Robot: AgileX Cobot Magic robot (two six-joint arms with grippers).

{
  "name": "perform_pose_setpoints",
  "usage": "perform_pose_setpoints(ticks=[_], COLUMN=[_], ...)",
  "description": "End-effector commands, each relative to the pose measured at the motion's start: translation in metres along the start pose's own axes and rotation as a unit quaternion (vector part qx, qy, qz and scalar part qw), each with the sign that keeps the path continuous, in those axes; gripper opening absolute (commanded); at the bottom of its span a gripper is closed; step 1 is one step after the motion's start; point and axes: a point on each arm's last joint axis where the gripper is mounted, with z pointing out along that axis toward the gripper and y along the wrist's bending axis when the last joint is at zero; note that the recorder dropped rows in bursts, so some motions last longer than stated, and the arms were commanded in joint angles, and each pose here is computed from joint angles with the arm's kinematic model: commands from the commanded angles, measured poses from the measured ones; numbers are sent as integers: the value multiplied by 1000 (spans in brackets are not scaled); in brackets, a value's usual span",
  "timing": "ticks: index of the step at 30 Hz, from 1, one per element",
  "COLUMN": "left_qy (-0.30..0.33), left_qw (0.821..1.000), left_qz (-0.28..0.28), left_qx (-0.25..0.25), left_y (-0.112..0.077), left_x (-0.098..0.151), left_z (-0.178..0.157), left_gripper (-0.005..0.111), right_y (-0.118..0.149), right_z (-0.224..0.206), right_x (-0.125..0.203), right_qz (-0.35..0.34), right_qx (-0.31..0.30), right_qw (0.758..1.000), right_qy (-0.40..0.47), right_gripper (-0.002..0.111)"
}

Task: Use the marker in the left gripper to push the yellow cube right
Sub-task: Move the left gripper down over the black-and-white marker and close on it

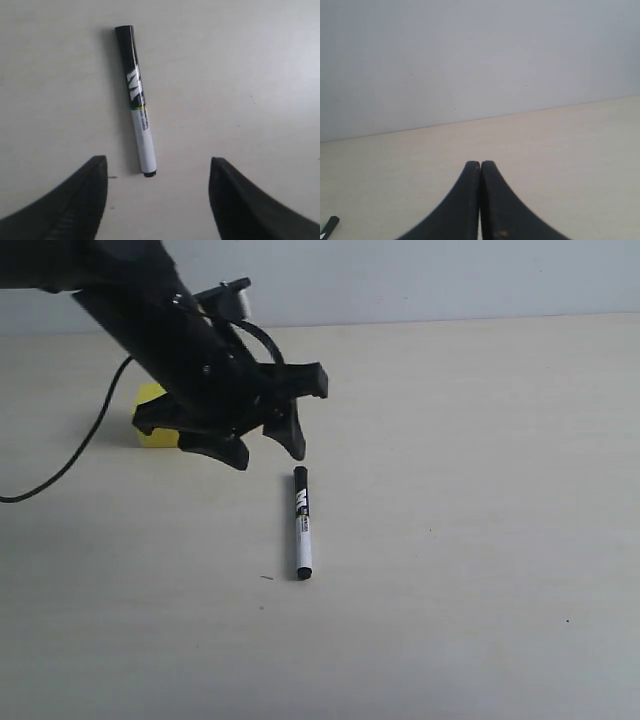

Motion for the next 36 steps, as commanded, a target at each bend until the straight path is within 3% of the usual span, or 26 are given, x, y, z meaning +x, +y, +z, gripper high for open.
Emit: perform_pose_setpoints(ticks=[1, 7, 13, 34, 36], left_qy=[25, 56, 84, 86, 87], left_qw=[997, 986, 980, 980, 980], left_qz=[0, 42, 24, 25, 22], left_qx=[-70, -150, -176, -179, -179], left_y=[-15, -36, -32, -29, -29], left_x=[-7, -13, -12, -11, -11], left_z=[18, 74, 112, 121, 121], left_gripper=[59, 59, 68, 67, 62], right_y=[0, 0, 0, 0, 0], right_z=[0, 0, 0, 0, 0], right_x=[0, 0, 0, 0, 0], right_qz=[-3, -3, -3, -3, -3], right_qx=[1, 1, 1, 1, 1], right_qw=[1000, 1000, 1000, 1000, 1000], right_qy=[-5, -5, -5, -5, -5], right_gripper=[0, 0, 0, 0, 0])
